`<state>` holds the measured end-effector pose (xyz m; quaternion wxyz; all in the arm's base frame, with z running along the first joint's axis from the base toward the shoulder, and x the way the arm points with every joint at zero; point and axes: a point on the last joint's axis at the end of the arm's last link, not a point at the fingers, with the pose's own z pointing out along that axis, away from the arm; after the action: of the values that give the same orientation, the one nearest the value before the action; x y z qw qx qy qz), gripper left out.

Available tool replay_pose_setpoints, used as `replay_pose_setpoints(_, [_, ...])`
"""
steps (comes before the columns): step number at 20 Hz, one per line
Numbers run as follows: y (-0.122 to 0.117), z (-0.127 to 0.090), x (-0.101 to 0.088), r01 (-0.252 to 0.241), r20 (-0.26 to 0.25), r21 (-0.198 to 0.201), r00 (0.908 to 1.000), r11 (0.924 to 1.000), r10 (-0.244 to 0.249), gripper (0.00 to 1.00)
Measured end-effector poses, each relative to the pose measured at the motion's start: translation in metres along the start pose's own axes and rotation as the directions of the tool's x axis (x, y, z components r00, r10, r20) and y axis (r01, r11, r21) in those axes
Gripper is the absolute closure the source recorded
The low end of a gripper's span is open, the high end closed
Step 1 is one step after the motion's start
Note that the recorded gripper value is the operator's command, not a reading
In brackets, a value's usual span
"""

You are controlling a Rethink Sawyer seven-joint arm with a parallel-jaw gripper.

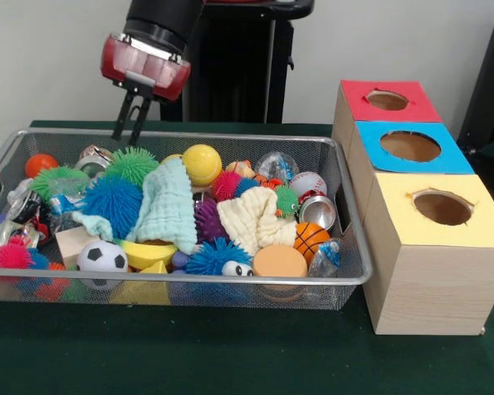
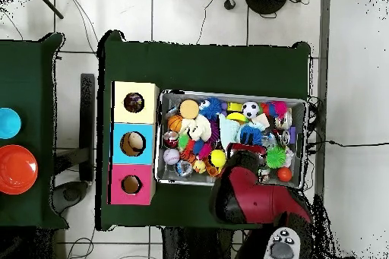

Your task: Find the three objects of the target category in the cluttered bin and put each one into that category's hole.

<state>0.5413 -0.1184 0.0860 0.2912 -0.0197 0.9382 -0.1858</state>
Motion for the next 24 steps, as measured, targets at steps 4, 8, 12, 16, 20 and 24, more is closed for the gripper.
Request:
replay_pose_setpoints(4, [-0.009,-0.015,-0.009,-0.018,-0.008,0.007,0.9998,0.9998,0.018,1.00])
replay_pose_setpoints(8, [-0.015,-0.030,-0.018,-0.041,-0.012,0.010,0.9991,0.9991,0.041,1.00])
replay_pose_setpoints(12, [-0.019,-0.039,-0.029,-0.055,0.005,0.010,0.9985,0.9984,0.055,1.00])
replay_pose_setpoints(16, [-0.015,-0.039,-0.032,-0.066,0.015,-0.020,0.9977,0.9976,0.067,0.00])
replay_pose_setpoints(20, [-0.014,-0.036,-0.029,-0.070,0.010,-0.039,0.9974,0.9968,0.071,0.00])
replay_pose_setpoints(24, [-0.009,-0.029,-0.020,-0.076,-0.003,-0.075,0.9971,0.9942,0.076,0.00])
